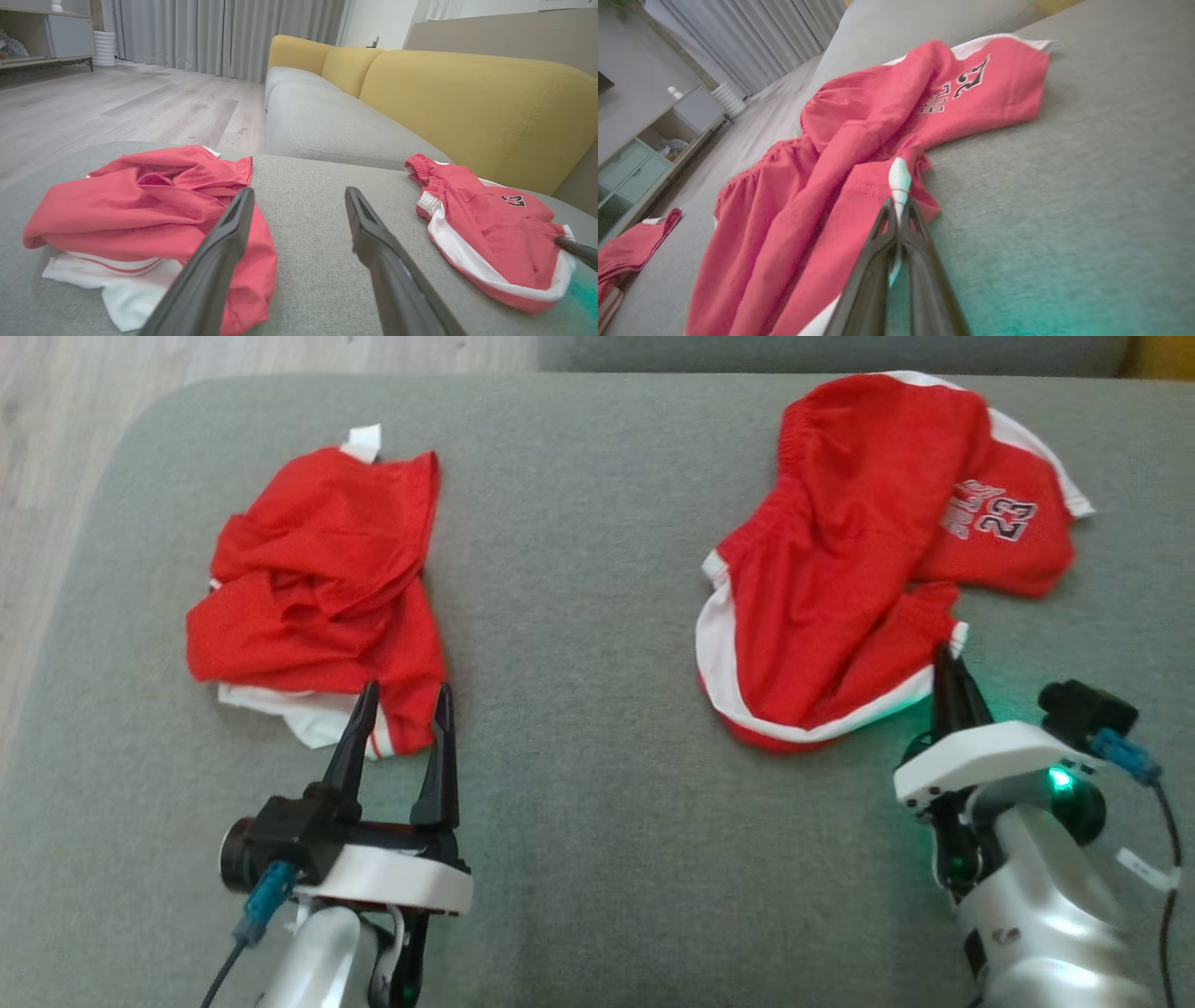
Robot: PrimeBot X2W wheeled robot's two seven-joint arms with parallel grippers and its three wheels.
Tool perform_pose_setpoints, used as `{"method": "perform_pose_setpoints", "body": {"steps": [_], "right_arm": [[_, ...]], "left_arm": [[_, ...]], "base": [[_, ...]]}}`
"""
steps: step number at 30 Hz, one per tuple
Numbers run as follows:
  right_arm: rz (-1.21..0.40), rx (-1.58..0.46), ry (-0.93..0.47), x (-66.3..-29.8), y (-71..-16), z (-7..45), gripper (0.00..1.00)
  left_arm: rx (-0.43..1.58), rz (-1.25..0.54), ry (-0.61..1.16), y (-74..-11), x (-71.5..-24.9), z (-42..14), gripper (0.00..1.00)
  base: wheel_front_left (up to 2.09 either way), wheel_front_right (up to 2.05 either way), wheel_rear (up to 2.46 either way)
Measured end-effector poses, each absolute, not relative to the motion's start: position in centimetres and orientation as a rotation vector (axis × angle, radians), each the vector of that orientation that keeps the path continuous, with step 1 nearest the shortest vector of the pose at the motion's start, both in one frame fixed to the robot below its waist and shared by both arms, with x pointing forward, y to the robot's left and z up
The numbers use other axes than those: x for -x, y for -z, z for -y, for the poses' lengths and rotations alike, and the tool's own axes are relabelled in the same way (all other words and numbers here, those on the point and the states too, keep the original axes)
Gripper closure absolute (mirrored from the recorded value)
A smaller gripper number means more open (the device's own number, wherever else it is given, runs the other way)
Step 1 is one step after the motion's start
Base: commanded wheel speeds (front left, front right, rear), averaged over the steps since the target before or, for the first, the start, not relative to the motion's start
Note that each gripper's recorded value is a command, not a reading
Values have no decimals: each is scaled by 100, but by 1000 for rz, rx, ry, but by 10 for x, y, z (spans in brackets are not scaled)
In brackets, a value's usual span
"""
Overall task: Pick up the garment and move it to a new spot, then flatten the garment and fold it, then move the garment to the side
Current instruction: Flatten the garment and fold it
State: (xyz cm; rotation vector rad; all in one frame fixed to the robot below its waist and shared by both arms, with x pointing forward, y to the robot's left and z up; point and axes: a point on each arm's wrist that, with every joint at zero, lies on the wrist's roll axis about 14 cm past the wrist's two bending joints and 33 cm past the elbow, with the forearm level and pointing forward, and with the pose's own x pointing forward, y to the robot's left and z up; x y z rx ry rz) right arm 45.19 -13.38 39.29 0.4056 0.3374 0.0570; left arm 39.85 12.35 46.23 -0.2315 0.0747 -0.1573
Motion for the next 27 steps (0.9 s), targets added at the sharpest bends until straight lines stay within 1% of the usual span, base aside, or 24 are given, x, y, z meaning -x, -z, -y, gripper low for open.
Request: {"method": "perform_pose_setpoints", "body": {"steps": [3,7,11,14,15,16,20,23,27], "right_arm": [[-303,-433,24,-449,-399,160,100],[-199,-436,167,-440,-419,214,100],[-144,-406,318,-411,-425,269,100],[-153,-399,394,-388,-417,292,100],[-158,-398,407,-384,-416,295,65],[-158,-398,414,-382,-416,297,1],[-142,-390,413,-384,-421,299,0],[-94,-347,389,-392,-438,299,0],[0,-292,286,-413,-473,278,0]], "left_arm": [[234,-65,180,-466,-400,-116,0],[238,-53,215,-471,-402,-104,0],[243,-49,254,-474,-402,-90,0],[245,-49,276,-474,-402,-82,0],[246,-48,282,-475,-402,-80,0],[246,-47,286,-476,-402,-79,0],[245,-43,291,-477,-402,-77,0],[244,-42,289,-478,-402,-78,0],[243,-39,277,-478,-400,-83,0]], "base": [[0,0,0],[0,0,0],[0,0,0],[0,0,0],[0,0,0],[0,0,0],[0,0,0],[0,0,0],[0,0,0]]}}
